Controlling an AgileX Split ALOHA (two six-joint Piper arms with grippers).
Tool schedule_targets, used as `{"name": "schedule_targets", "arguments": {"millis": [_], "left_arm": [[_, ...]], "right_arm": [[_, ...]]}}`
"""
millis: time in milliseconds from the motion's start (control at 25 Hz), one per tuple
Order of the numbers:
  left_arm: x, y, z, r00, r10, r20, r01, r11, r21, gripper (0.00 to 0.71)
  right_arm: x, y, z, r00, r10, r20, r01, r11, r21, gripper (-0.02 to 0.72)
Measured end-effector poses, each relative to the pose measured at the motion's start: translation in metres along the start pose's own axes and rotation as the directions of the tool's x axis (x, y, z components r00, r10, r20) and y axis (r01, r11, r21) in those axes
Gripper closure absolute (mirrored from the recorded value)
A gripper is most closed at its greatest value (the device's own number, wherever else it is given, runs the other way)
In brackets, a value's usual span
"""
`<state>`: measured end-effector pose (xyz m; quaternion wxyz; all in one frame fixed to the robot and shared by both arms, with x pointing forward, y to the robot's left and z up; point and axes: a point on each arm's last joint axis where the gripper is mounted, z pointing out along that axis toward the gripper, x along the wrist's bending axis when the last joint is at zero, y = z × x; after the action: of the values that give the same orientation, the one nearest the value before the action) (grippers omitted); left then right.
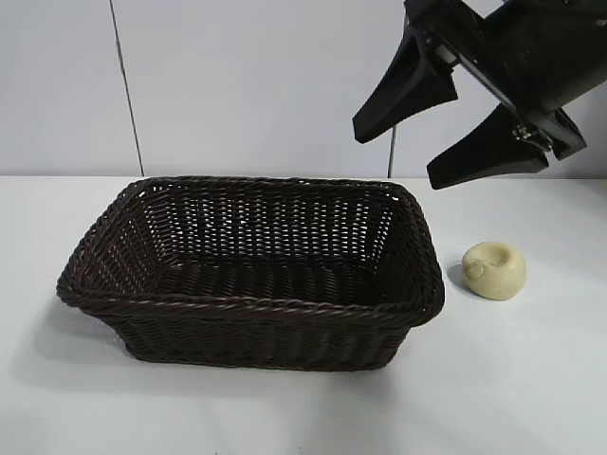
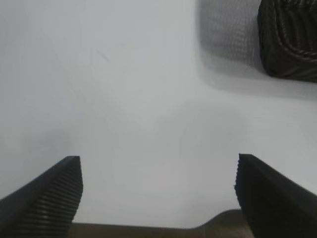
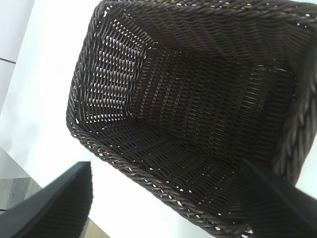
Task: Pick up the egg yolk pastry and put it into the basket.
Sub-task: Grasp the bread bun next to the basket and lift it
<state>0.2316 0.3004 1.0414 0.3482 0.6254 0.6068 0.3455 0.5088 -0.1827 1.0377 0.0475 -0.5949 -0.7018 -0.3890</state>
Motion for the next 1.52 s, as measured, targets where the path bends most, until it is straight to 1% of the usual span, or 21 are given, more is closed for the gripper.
{"name": "schedule_targets", "arguments": {"millis": [80, 160, 280, 520, 640, 840, 920, 1000, 1120, 1240, 1360, 1520], "left_arm": [[0.000, 0.000, 0.000, 1.000, 0.000, 0.000, 0.000, 1.000, 0.000, 0.103], [0.000, 0.000, 0.000, 1.000, 0.000, 0.000, 0.000, 1.000, 0.000, 0.103], [0.000, 0.000, 0.000, 1.000, 0.000, 0.000, 0.000, 1.000, 0.000, 0.103], [0.000, 0.000, 0.000, 1.000, 0.000, 0.000, 0.000, 1.000, 0.000, 0.103], [0.000, 0.000, 0.000, 1.000, 0.000, 0.000, 0.000, 1.000, 0.000, 0.103], [0.000, 0.000, 0.000, 1.000, 0.000, 0.000, 0.000, 1.000, 0.000, 0.103], [0.000, 0.000, 0.000, 1.000, -0.001, 0.000, 0.001, 1.000, 0.000, 0.103], [0.000, 0.000, 0.000, 1.000, -0.001, 0.000, 0.001, 1.000, 0.000, 0.103], [0.000, 0.000, 0.000, 1.000, -0.001, 0.000, 0.001, 1.000, 0.000, 0.103], [0.000, 0.000, 0.000, 1.000, -0.001, 0.000, 0.001, 1.000, 0.000, 0.103], [0.000, 0.000, 0.000, 1.000, -0.001, 0.000, 0.001, 1.000, 0.000, 0.103], [0.000, 0.000, 0.000, 1.000, -0.001, 0.000, 0.001, 1.000, 0.000, 0.103]], "right_arm": [[-0.001, 0.002, 0.001, 1.000, 0.017, 0.016, -0.017, 1.000, 0.015, 0.125], [-0.003, 0.007, 0.002, 0.999, 0.020, 0.045, -0.021, 0.999, 0.030, 0.125], [-0.004, 0.020, 0.003, 0.994, 0.005, 0.105, -0.012, 0.998, 0.063, 0.125], [-0.013, 0.043, 0.015, 0.976, -0.034, 0.214, -0.006, 0.983, 0.186, 0.125], [-0.021, 0.053, 0.021, 0.959, -0.060, 0.277, -0.002, 0.976, 0.220, 0.125], [-0.034, 0.063, 0.021, 0.911, -0.090, 0.401, -0.008, 0.972, 0.236, 0.125], [-0.045, 0.064, 0.017, 0.900, -0.076, 0.430, -0.033, 0.970, 0.240, 0.125], [-0.060, 0.067, 0.010, 0.889, -0.035, 0.457, -0.073, 0.973, 0.218, 0.125], [-0.085, 0.072, -0.002, 0.869, 0.026, 0.494, -0.126, 0.977, 0.171, 0.125], [-0.101, 0.075, -0.013, 0.853, 0.072, 0.517, -0.160, 0.979, 0.127, 0.125], [-0.104, 0.076, -0.015, 0.854, 0.073, 0.515, -0.158, 0.980, 0.124, 0.125], [-0.103, 0.078, -0.014, 0.866, 0.077, 0.494, -0.148, 0.983, 0.107, 0.125]]}}
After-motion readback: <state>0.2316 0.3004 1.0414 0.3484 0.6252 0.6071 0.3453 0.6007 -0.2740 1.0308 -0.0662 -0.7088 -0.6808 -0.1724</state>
